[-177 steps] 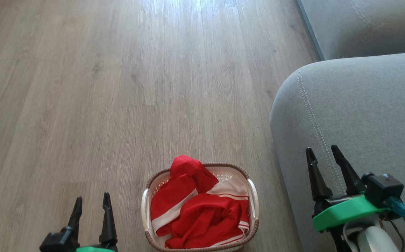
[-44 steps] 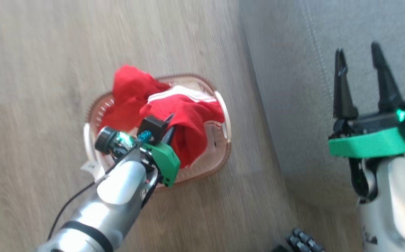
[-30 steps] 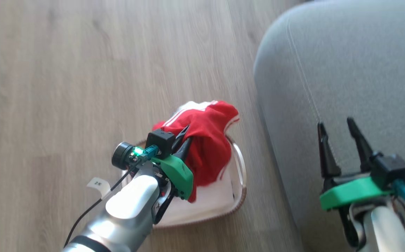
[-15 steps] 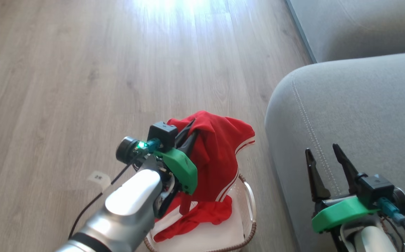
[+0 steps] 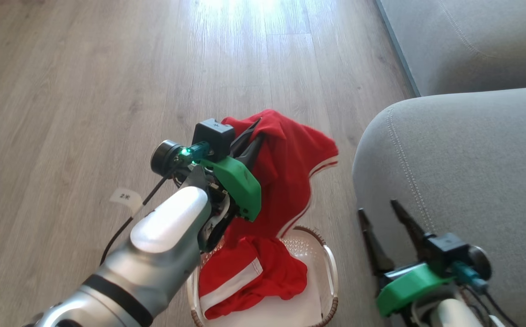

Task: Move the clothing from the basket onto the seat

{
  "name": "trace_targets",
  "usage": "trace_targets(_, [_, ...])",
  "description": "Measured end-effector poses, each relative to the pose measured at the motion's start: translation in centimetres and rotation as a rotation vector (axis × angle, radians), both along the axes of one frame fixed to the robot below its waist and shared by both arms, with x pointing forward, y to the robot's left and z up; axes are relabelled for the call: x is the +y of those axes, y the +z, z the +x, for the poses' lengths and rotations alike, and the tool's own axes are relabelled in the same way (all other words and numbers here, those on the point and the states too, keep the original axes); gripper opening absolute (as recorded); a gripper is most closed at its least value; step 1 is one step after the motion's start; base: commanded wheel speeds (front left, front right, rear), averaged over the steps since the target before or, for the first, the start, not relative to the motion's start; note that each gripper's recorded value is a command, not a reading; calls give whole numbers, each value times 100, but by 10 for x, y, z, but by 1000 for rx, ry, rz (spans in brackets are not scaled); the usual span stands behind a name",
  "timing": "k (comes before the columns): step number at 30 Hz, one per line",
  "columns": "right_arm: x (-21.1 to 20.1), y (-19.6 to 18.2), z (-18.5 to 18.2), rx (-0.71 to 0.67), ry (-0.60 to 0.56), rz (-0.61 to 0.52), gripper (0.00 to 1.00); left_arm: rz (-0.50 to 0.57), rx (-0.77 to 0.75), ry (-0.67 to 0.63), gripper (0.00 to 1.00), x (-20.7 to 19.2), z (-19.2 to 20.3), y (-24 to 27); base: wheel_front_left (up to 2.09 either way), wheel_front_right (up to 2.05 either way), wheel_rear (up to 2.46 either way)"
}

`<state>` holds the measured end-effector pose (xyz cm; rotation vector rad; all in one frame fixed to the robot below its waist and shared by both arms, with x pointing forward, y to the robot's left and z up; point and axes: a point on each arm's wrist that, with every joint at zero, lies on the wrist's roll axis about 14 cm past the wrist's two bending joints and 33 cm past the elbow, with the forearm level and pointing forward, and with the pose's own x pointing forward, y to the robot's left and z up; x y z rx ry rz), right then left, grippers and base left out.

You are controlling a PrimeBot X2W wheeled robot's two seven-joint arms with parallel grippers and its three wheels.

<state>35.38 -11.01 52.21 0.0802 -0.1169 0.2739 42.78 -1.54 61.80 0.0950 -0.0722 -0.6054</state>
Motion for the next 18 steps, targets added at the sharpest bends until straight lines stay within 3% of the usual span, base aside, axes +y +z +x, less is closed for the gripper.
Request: trace_targets(18, [92, 21, 17, -29, 286, -50, 100, -13, -31, -26, 0, -13, -16, 20, 0, 0, 0])
